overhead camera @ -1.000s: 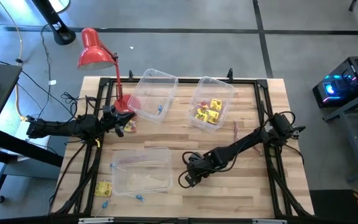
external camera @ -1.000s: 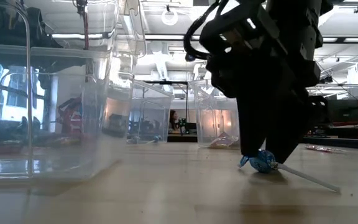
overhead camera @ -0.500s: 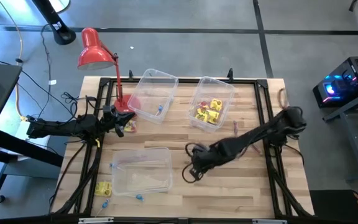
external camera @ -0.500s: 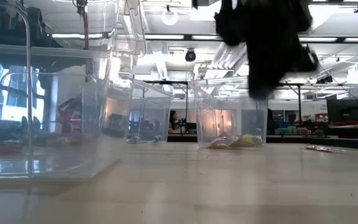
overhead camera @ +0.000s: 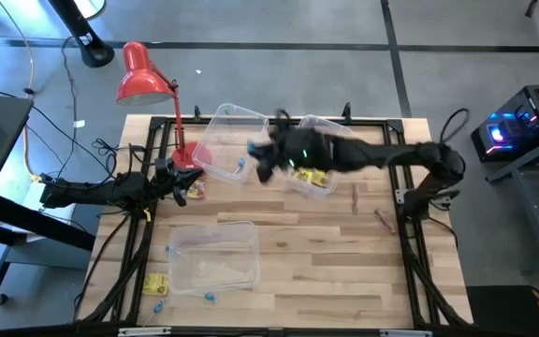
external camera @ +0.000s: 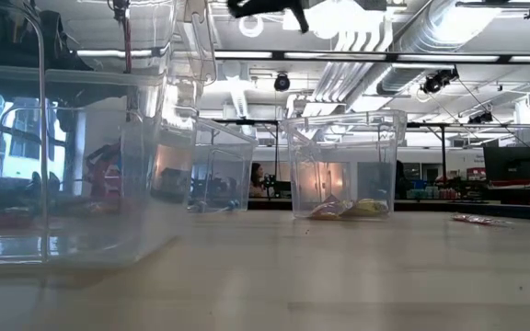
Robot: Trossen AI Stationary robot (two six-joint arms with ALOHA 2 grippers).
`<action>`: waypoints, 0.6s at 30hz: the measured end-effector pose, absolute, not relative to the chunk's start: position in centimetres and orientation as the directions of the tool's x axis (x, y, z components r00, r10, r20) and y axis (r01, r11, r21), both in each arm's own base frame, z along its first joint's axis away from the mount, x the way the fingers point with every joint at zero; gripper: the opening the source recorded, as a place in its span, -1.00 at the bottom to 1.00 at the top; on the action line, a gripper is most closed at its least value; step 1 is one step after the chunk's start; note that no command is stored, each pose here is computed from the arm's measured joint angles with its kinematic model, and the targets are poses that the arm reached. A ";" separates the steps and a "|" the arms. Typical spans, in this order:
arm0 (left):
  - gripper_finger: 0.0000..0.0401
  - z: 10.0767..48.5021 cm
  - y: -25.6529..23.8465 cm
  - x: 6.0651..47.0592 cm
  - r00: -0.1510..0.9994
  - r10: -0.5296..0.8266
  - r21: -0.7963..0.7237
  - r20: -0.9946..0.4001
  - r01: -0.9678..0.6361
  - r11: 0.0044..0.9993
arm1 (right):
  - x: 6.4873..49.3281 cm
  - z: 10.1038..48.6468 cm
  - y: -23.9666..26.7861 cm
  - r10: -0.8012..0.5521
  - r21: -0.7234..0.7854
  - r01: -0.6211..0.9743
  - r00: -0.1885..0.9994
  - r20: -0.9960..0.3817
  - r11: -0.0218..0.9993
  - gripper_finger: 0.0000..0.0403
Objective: Sort candy
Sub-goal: Put the blue lollipop into the top left transparent bin
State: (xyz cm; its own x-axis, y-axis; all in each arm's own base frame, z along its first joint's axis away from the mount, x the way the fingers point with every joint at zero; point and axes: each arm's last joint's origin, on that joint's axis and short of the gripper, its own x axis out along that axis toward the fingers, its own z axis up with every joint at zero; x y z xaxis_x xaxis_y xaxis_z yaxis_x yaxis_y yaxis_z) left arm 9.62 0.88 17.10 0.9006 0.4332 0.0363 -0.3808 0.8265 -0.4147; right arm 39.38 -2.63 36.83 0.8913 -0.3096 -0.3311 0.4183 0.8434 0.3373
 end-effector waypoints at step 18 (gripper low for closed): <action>-1.00 17.1 0.9 9.6 0.900 0.433 -0.415 0.036 -0.381 0.826 | 45.9 29.5 -14.1 -0.325 0.550 0.427 0.904 -0.278 0.717 -0.22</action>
State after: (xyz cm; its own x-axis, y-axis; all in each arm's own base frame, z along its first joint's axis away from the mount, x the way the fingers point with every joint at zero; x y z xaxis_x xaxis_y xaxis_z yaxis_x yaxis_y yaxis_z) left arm 9.62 0.88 17.09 0.9005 0.4334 0.0361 -0.3811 0.8264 -0.4146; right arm 45.93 -14.07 29.47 0.9038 -0.3252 -0.2783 0.4275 0.7174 0.5501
